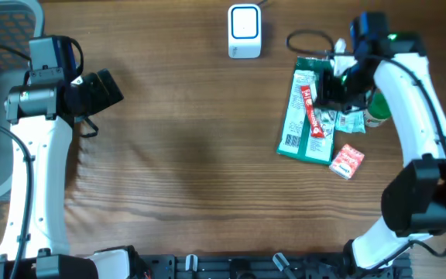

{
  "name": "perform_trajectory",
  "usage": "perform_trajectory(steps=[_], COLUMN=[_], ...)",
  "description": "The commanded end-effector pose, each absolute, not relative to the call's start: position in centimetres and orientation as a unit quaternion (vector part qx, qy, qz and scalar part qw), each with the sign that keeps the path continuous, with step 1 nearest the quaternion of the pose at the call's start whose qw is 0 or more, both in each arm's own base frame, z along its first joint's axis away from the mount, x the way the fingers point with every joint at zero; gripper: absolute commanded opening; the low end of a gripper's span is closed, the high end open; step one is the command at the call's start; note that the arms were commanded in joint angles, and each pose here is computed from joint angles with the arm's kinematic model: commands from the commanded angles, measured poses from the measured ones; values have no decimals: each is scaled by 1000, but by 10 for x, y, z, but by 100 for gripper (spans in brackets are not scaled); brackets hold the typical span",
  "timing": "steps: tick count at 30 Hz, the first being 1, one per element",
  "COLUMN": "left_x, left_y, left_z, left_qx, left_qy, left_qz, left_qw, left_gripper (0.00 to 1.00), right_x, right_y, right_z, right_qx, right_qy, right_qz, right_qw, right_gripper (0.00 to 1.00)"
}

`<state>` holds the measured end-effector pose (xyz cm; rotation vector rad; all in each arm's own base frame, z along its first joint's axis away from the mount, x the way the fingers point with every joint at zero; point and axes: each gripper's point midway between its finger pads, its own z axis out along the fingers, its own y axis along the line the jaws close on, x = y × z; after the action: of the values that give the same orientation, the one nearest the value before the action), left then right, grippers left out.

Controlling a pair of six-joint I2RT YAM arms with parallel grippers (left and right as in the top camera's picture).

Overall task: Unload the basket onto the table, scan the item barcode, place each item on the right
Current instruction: 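Carry the medicine box right and release it onto the pile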

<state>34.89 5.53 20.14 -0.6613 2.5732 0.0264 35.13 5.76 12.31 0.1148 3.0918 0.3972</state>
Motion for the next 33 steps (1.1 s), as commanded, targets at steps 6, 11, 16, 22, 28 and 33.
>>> perform_trajectory(steps=[6, 11, 16, 22, 28, 33], left_x=[352, 352, 352, 352, 352, 352], left_y=[56, 56, 56, 56, 56, 56], left_z=[205, 205, 205, 205, 205, 205], left_qx=[-244, -244, -244, -244, -244, -244], left_qy=[938, 938, 938, 938, 938, 938], left_qz=[7, 7, 7, 7, 7, 7], left_qw=[245, 245, 245, 245, 245, 245], left_gripper=[100, 100, 100, 100, 100, 100], right_x=[346, 359, 383, 426, 470, 481], right_y=[29, 18, 19, 21, 23, 23], right_z=[86, 92, 103, 112, 132, 139], right_qx=[16, 16, 17, 17, 16, 16], right_qy=[999, 999, 997, 986, 965, 957], right_qz=[38, 5, 8, 14, 20, 22], right_qw=[2, 28, 76, 166, 260, 287], right_gripper=[84, 85, 100, 100, 99, 100])
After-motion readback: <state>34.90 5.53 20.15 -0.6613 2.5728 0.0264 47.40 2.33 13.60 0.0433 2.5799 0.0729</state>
